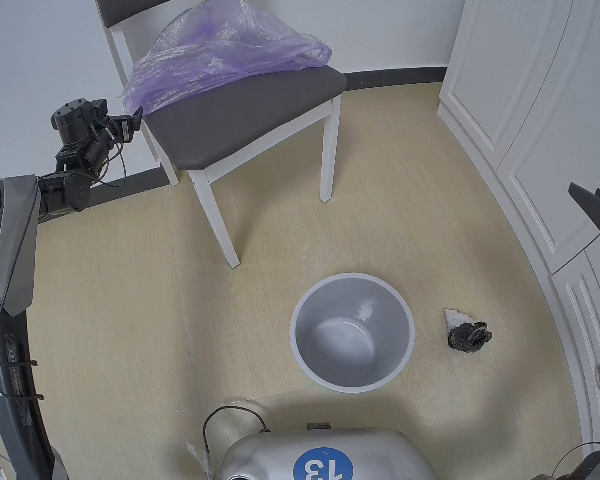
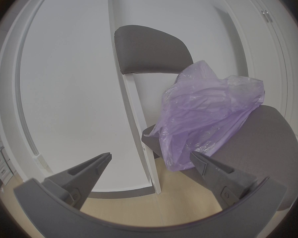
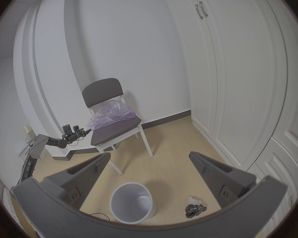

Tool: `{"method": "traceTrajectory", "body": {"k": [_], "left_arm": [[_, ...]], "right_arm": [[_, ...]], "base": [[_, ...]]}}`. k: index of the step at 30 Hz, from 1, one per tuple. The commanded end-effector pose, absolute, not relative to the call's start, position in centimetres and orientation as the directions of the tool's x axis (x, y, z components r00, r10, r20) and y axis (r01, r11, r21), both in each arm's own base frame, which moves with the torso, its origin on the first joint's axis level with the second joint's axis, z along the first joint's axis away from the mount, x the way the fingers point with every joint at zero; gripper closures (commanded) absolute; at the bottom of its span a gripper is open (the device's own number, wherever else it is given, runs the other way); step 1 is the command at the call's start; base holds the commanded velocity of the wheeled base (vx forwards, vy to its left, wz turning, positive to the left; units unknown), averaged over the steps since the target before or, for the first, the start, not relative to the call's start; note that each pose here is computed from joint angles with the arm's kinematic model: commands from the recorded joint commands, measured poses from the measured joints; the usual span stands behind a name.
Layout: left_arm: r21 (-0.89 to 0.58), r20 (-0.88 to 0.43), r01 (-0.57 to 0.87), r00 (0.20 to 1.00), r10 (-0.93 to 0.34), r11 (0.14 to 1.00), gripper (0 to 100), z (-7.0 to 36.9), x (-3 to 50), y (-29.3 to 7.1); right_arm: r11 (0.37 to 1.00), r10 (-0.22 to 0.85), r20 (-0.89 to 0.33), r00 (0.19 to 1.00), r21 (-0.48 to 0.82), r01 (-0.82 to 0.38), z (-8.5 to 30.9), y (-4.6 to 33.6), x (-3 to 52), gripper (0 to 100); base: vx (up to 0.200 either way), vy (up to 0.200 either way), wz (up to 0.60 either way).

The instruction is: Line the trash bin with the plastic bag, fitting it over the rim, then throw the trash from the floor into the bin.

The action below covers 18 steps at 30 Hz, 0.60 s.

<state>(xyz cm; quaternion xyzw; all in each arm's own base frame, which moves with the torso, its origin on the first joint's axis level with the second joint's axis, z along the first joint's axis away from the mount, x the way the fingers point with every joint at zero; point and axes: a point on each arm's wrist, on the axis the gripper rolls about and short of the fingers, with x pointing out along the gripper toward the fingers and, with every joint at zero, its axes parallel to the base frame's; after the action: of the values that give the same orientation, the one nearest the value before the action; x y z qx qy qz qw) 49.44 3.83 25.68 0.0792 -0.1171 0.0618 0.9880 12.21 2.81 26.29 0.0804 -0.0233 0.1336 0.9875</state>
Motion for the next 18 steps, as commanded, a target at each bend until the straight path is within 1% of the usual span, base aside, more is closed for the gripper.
{"method": "traceTrajectory", "body": {"k": [1,10,14,16,18], "left_arm": [[0.131,0.246,-0.137,0.964,0.102,0.982,100,25.9,49.3,3.9],[0.134,0.268,-0.121,0.960,0.081,0.984,100,26.8,48.9,3.9],[0.128,0.319,-0.127,0.944,0.081,0.984,100,27.5,48.6,3.5],[0.121,0.379,-0.130,0.922,0.075,0.984,100,28.8,48.0,2.8],[0.120,0.400,-0.130,0.914,0.072,0.984,100,29.7,47.2,2.7]], "right_arm": [[0.951,0.260,0.069,0.963,0.152,-0.268,26.3,2.8,12.2,0],[0.951,0.260,0.073,0.963,0.154,-0.269,26.4,2.8,12.1,0],[0.951,0.260,0.086,0.962,0.151,-0.270,26.6,2.7,11.8,0],[0.951,0.260,0.089,0.962,0.150,-0.271,26.6,2.7,11.7,0],[0.950,0.263,0.090,0.961,0.148,-0.274,26.6,2.7,11.5,0]], "base": [[0.000,0.000,0.00],[0.000,0.000,0.00],[0.000,0.000,0.00],[0.000,0.000,0.00],[0.000,0.000,0.00]]}}
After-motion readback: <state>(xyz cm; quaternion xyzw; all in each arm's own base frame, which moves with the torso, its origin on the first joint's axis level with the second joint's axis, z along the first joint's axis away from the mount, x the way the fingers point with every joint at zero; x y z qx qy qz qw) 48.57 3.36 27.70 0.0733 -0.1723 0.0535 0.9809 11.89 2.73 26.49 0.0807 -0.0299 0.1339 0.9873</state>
